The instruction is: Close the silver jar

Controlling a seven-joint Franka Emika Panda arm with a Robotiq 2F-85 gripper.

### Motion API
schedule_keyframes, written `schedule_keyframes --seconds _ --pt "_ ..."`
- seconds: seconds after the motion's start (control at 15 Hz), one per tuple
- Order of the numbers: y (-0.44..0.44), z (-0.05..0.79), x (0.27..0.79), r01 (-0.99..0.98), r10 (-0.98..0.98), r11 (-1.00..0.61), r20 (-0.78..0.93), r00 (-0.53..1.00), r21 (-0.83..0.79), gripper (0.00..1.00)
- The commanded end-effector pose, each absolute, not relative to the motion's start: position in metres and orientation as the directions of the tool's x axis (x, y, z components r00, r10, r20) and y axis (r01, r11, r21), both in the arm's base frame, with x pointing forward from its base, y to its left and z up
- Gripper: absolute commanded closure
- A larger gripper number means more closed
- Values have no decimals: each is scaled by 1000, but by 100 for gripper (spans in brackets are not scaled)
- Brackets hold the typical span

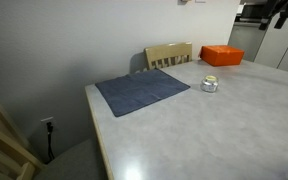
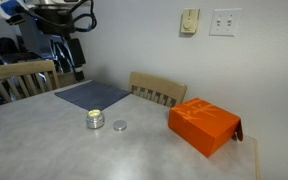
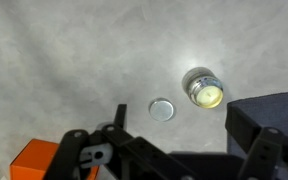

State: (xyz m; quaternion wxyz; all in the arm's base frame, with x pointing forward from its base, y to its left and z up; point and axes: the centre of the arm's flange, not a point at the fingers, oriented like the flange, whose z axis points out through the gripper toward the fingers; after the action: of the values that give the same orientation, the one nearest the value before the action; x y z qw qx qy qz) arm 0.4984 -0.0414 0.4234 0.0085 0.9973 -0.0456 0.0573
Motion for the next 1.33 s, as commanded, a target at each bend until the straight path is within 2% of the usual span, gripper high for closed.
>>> schedule_keyframes --seconds 0.0,0.2,0.47,0.73,0.93,1.0,1.27 --pt "-52 414 501 -34 -44 -996 120 992 -80 0" --pt "-57 410 519 24 1 -990 161 987 -139 0" --pt "-52 397 557 38 21 -993 156 988 -107 0" --pt "-33 355 605 38 30 -995 93 995 -91 0" --pt "-31 315 636 -16 -30 -994 125 992 -108 0" --pt "-28 335 602 11 0 -995 104 995 -104 0" --pt "-25 307 625 -35 -46 -994 109 993 -99 0"
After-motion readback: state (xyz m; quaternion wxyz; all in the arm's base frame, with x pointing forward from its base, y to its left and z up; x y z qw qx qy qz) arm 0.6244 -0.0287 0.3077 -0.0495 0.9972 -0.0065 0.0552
